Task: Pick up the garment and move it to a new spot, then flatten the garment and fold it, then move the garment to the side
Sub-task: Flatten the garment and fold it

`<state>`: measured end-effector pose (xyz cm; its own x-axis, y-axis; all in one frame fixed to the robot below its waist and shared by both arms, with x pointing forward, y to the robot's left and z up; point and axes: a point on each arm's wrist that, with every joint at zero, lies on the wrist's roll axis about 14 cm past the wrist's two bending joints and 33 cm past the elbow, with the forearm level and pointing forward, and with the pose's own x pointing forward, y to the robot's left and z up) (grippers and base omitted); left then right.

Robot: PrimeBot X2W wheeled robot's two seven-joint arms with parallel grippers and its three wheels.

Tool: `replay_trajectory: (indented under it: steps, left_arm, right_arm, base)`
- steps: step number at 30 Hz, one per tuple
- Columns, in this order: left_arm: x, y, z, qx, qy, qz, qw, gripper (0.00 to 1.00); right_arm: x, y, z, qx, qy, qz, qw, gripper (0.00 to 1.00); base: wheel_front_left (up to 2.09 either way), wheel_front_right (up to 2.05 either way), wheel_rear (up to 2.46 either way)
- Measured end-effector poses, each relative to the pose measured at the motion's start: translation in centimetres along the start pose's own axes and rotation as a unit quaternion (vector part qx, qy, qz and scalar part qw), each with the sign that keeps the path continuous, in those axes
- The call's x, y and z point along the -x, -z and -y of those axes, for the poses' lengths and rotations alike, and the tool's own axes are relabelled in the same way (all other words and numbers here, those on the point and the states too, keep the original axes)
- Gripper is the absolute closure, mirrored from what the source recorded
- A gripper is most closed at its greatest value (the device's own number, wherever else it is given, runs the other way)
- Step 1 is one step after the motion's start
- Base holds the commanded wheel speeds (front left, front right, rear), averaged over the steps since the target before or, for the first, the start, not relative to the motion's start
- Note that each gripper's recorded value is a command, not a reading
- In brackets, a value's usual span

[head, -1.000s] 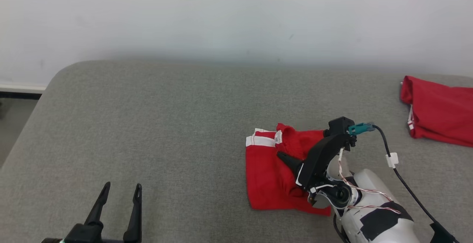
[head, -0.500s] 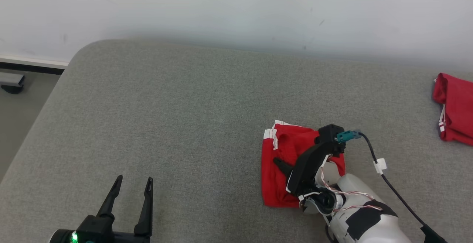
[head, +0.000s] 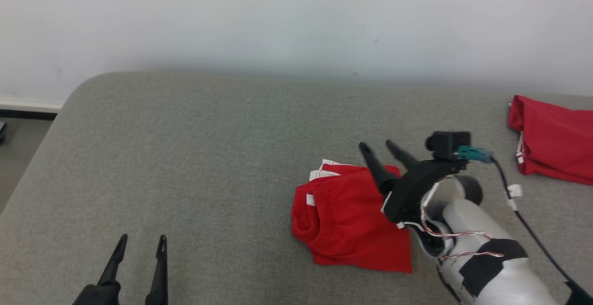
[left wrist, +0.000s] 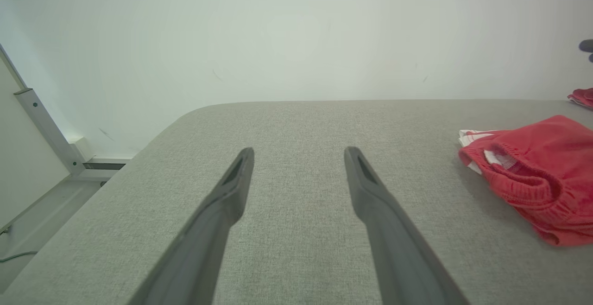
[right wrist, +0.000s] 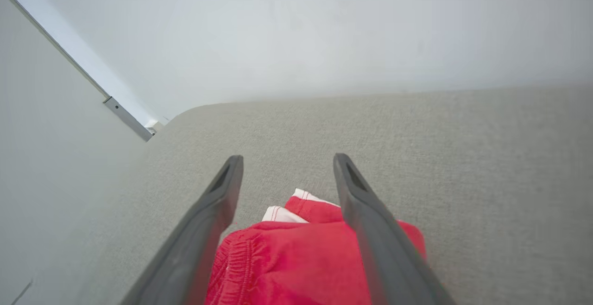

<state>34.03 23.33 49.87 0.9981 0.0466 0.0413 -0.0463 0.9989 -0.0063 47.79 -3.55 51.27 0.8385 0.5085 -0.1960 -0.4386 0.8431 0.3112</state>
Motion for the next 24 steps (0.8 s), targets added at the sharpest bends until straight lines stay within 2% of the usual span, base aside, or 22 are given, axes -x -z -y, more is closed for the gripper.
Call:
replay_trajectory:
  steps: [6,11,17,24]
  left_arm:
    - [-0.1,-0.3,0.2,-0.012,0.009,0.005,1.0,0.0]
    - [-0.5,-0.8,0.5,-0.018,0.015,0.012,1.0,0.0]
    - [-1.2,-1.4,1.2,-0.023,0.024,0.022,0.999,0.0]
    - [-1.5,-1.7,2.0,-0.025,0.035,0.025,0.999,0.0]
  right_arm:
    - [3.9,-4.8,3.8,0.052,0.037,0.117,0.991,0.0]
    - [7.7,-6.6,6.3,0.09,0.072,0.179,0.977,0.0]
    - [11.9,-6.1,8.1,0.095,0.117,0.216,0.965,0.0]
    - [15.6,-4.0,8.2,0.081,0.157,0.237,0.955,0.0]
  base:
    - [0.0,0.0,0.0]
    - [0.0,0.0,0.0]
    - [0.0,0.0,0.0]
    - [0.0,0.0,0.0]
